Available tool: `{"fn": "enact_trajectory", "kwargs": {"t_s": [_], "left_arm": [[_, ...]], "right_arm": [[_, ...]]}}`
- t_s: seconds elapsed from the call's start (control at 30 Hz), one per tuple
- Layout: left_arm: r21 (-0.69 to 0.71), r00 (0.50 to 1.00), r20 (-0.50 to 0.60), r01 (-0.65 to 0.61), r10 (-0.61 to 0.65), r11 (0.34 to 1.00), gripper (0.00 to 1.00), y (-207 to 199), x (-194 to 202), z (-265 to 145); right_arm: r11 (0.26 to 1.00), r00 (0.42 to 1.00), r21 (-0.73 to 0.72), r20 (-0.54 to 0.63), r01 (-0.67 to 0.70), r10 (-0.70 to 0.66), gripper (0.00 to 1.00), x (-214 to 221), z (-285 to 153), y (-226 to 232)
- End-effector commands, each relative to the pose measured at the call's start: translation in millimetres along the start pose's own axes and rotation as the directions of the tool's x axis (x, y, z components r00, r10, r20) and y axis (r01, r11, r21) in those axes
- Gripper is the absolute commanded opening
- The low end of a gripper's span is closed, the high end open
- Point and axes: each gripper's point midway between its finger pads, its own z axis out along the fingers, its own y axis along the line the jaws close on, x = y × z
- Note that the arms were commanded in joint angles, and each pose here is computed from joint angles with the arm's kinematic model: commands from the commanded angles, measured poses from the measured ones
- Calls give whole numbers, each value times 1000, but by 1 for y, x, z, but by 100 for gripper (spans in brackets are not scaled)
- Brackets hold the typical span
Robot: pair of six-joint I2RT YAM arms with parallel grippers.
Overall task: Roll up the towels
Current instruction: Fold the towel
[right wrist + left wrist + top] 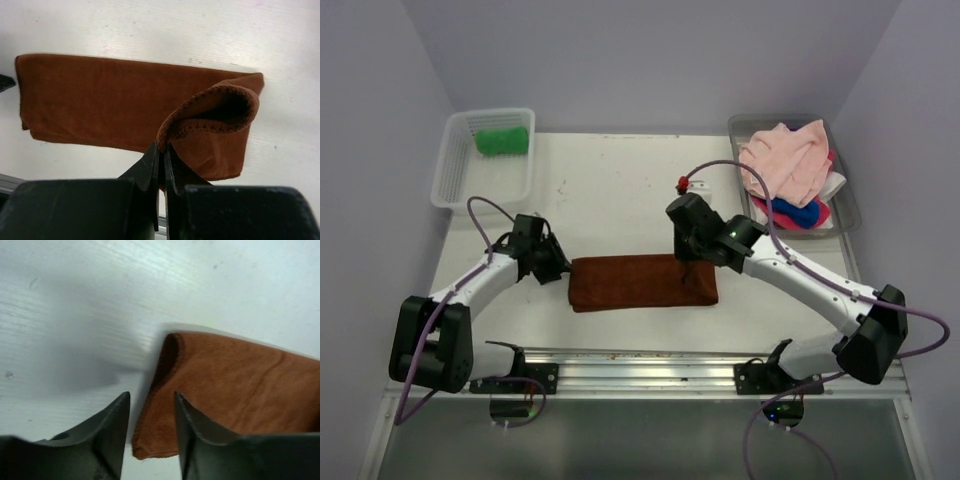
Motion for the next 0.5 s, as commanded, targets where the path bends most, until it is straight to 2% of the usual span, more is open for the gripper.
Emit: {"fn": "enact_trajectory", "kwargs": {"t_s": [0.0, 0.07, 0.17, 0.47], "left_arm": [[-67, 1000, -20, 9, -10, 998, 39, 25, 9, 9], [-81, 999, -37, 19, -22, 997, 25, 33, 18, 14], [-65, 998, -62, 25, -30, 998, 14, 35, 28, 21], [-48, 994, -102, 22, -27, 999, 6, 38, 41, 26]], "right_arm": [[995, 997, -80, 47, 57, -53, 0, -16, -1, 42], [991, 995, -99, 32, 94, -91, 0, -10, 5, 62], [980, 991, -145, 19, 135, -133, 0, -1, 12, 93], [943, 969, -242, -32, 229, -244, 0, 25, 43, 181]]}}
